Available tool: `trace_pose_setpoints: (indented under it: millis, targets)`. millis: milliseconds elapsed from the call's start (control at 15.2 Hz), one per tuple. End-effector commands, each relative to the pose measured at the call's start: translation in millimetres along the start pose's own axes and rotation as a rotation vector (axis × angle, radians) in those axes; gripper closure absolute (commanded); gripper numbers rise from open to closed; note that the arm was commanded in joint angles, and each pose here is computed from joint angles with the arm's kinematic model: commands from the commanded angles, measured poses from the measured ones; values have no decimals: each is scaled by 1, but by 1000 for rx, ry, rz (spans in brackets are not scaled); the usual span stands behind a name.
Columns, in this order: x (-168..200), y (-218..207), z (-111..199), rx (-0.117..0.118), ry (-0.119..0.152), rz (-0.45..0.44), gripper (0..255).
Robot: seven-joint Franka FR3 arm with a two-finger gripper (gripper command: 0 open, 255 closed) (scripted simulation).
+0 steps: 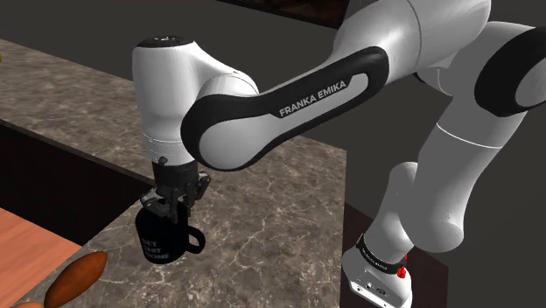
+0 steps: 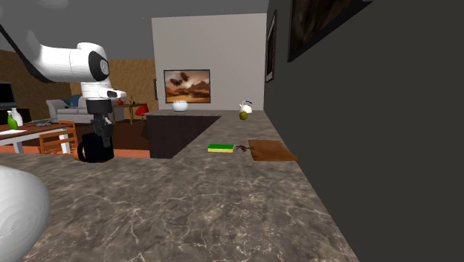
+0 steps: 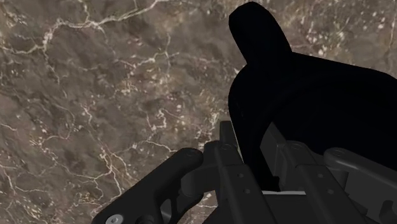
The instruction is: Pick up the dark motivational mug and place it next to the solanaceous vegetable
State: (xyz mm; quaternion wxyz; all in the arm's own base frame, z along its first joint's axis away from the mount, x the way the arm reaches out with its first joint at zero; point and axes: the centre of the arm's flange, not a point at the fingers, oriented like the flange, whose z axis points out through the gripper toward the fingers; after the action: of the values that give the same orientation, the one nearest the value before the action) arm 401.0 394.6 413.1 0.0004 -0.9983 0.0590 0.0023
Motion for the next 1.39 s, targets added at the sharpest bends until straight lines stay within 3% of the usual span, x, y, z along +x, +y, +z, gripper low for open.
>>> trace_pose_setpoints:
  millis: [0,528,1056,1122,1320]
  targets:
    - [0,0,10,1,1,0,255]
    - [0,0,54,1,1,0,255]
    - [0,0,54,1,1,0,255]
    - [0,0,54,1,1,0,0]
    - [0,0,54,1,1,0,0]
